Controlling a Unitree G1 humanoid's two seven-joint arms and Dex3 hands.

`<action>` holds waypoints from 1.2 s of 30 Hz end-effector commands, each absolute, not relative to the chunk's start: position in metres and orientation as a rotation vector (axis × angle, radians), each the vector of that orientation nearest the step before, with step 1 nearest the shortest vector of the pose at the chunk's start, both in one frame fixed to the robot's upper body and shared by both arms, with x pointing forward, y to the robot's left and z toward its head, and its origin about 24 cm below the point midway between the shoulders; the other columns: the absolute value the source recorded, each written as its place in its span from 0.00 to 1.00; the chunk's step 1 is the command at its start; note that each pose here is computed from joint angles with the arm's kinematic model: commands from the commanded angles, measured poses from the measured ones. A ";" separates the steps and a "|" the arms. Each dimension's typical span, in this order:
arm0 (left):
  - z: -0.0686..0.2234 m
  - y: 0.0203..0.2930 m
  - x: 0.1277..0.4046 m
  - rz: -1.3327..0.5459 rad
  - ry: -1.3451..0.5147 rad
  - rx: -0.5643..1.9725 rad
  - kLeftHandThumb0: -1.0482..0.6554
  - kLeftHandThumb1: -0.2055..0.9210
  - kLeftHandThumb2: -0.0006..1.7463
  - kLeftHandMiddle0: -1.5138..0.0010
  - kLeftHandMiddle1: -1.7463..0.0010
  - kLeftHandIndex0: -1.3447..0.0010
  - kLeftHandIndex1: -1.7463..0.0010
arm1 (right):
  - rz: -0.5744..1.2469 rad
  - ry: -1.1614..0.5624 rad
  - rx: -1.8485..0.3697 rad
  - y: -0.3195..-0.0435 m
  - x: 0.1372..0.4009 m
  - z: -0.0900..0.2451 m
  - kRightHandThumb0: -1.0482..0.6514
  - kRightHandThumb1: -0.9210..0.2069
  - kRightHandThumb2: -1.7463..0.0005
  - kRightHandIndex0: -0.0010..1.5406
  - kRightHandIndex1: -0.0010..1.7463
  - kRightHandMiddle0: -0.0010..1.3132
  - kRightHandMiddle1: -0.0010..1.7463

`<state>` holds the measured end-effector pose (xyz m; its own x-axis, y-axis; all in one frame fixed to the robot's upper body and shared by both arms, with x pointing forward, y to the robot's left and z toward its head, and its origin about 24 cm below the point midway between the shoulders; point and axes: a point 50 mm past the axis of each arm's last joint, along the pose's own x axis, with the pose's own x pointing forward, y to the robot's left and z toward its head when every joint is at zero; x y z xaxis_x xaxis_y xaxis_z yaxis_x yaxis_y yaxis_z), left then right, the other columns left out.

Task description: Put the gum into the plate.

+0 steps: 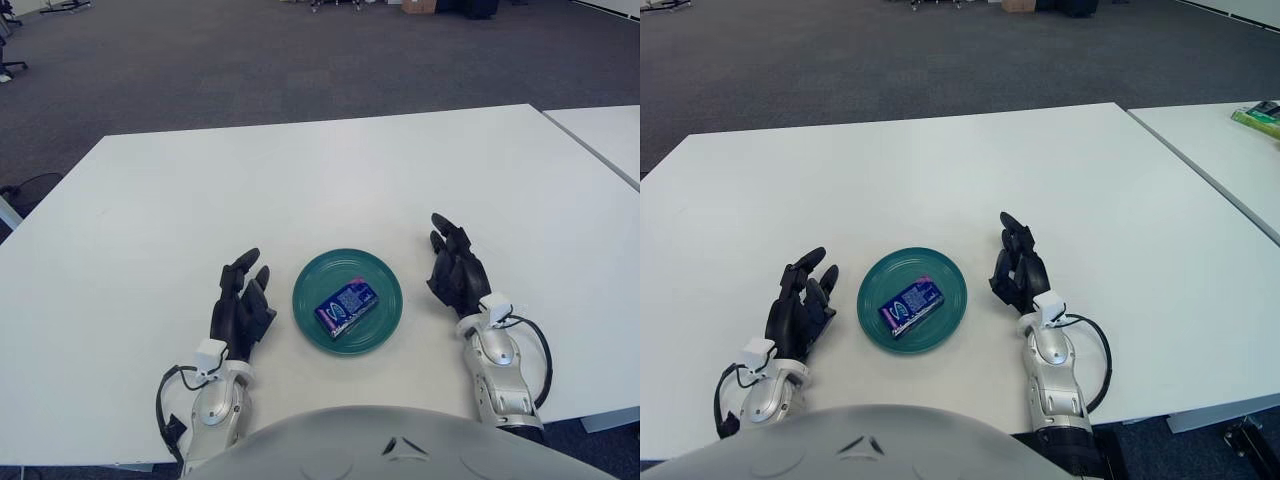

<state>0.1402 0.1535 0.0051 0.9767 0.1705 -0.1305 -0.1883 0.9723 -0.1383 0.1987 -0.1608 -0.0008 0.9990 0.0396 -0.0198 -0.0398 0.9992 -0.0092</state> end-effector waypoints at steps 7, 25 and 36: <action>0.000 0.154 0.139 0.163 0.151 -0.133 0.16 1.00 0.54 0.78 1.00 0.99 0.56 | 0.062 0.145 0.031 -0.151 0.186 -0.027 0.19 0.00 0.46 0.11 0.00 0.00 0.26; 0.005 0.146 0.139 0.112 0.146 -0.065 0.13 1.00 0.57 0.87 1.00 1.00 0.69 | 0.059 0.196 -0.122 -0.147 0.174 -0.036 0.24 0.00 0.43 0.04 0.00 0.00 0.17; 0.004 0.142 0.141 0.054 0.174 -0.085 0.06 1.00 0.61 0.99 1.00 1.00 0.93 | 0.048 0.237 -0.107 -0.144 0.175 -0.038 0.21 0.00 0.39 0.00 0.00 0.00 0.06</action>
